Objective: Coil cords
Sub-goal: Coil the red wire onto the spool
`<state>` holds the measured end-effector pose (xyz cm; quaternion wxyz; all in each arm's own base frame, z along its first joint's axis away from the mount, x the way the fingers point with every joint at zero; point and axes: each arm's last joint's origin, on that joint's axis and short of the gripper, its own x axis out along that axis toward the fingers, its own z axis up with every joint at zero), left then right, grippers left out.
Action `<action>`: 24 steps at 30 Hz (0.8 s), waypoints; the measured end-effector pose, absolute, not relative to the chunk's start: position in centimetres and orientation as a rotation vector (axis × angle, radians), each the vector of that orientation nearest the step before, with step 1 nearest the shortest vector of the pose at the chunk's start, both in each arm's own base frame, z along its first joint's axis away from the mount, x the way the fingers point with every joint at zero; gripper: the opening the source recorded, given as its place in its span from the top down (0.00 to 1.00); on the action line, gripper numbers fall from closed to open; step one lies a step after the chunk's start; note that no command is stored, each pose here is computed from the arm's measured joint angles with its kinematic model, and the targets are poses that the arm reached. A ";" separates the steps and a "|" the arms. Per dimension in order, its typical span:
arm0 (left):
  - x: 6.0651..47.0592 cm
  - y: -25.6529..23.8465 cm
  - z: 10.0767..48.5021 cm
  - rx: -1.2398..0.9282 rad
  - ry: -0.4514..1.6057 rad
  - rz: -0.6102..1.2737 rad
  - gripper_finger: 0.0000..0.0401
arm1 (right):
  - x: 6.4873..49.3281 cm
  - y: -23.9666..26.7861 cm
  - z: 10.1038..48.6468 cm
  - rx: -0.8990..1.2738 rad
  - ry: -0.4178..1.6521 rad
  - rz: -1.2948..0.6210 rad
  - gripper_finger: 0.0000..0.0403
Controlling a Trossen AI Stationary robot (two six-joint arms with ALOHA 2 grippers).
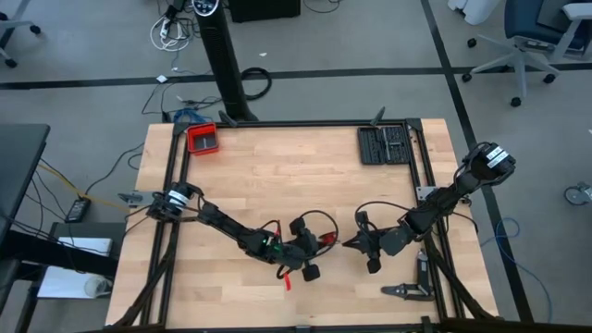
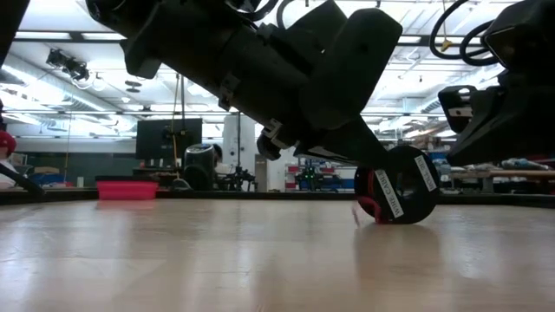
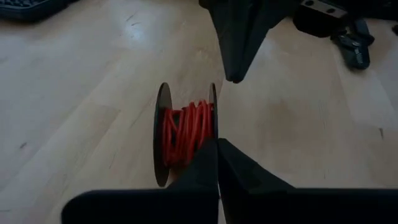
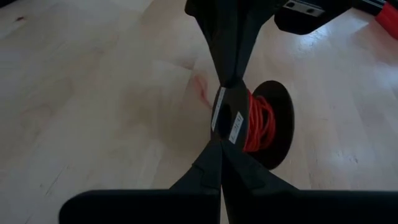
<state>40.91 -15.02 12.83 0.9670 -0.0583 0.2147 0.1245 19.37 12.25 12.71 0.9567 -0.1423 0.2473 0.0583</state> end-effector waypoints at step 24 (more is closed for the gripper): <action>40.8 -15.4 12.7 -0.163 0.460 0.193 0.82 | 18.7 11.8 14.6 -0.142 0.483 0.138 0.95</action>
